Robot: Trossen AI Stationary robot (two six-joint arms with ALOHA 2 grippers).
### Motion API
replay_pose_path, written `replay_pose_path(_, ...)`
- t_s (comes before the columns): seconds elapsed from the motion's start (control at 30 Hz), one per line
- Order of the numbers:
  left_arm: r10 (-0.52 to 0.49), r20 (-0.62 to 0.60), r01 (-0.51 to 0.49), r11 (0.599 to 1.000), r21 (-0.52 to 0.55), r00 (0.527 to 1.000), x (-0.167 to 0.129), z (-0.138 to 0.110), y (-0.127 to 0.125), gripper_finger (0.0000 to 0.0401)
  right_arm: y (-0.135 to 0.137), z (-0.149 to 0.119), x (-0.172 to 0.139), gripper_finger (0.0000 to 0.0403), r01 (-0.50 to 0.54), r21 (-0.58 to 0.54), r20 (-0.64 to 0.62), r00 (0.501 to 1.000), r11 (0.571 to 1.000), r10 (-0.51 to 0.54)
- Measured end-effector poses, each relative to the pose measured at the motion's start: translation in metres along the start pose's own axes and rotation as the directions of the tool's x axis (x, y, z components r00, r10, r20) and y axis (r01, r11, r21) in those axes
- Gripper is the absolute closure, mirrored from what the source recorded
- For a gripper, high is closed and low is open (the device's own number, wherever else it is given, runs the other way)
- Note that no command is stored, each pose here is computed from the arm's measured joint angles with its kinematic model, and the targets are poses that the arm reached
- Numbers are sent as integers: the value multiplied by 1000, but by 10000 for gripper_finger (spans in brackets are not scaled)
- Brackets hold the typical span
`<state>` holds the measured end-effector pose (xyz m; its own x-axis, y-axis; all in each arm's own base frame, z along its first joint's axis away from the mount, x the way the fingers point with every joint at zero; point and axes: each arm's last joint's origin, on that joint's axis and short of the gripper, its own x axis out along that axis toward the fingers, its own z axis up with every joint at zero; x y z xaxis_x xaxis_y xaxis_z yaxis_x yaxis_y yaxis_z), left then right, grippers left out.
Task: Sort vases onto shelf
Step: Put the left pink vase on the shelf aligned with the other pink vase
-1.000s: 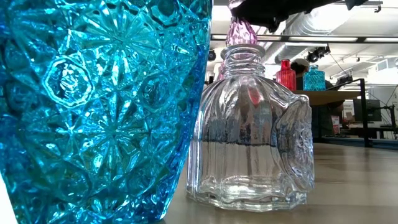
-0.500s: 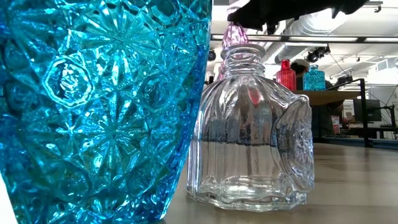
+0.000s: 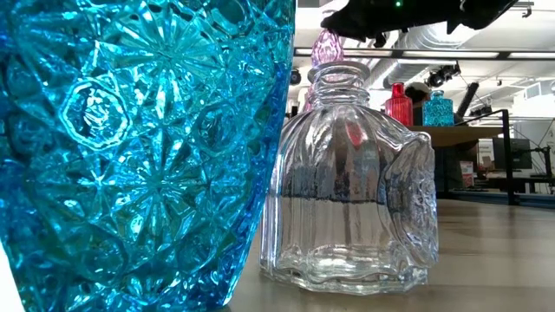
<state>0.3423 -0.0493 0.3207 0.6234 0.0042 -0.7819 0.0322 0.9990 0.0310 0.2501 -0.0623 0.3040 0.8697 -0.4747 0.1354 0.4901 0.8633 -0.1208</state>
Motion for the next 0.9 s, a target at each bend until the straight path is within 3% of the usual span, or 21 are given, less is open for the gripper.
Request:
replay_pose_path(0.4,23,-30,-23,1000,4,999,0,-3,1,311,-9,-16,14,320,42,-10,-27,999,999,-43)
replay_pose_path(0.9,24,-37,-24,1000,4,999,0,-4,1,311,-19,-57,38,320,81,9,-129,989,997,-79)
